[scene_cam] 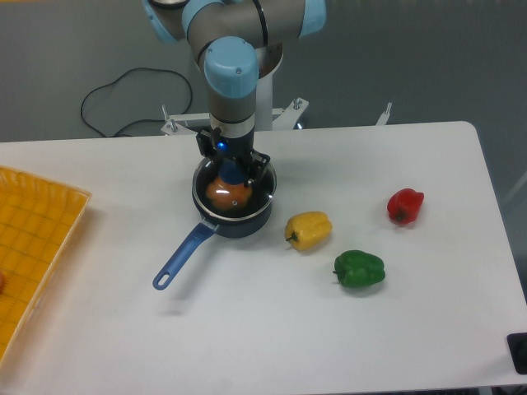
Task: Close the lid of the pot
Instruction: 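Hold the lid seated on the saucepan, pressing it down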
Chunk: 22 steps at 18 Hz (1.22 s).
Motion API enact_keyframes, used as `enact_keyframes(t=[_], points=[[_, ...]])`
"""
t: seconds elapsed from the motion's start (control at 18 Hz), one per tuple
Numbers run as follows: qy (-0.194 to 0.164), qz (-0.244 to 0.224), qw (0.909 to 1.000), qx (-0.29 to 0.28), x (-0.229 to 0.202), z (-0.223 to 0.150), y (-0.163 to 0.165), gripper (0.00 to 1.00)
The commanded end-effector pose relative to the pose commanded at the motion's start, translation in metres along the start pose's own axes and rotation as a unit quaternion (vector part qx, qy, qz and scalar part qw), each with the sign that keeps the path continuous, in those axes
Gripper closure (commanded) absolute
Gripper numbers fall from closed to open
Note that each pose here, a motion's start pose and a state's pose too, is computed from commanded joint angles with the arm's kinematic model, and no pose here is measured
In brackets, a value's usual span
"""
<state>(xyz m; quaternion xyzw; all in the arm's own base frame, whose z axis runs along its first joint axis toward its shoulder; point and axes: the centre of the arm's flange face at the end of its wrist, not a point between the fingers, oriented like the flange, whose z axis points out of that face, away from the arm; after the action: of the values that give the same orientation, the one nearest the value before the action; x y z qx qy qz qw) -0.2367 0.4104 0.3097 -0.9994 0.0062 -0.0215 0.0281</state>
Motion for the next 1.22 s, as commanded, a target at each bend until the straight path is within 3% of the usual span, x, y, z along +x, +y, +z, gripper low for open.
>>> enact_keyframes(t=[1.22], points=[[-0.003,0.001,1.0000,0.002,0.0012,0.0105,0.0004,0.52]])
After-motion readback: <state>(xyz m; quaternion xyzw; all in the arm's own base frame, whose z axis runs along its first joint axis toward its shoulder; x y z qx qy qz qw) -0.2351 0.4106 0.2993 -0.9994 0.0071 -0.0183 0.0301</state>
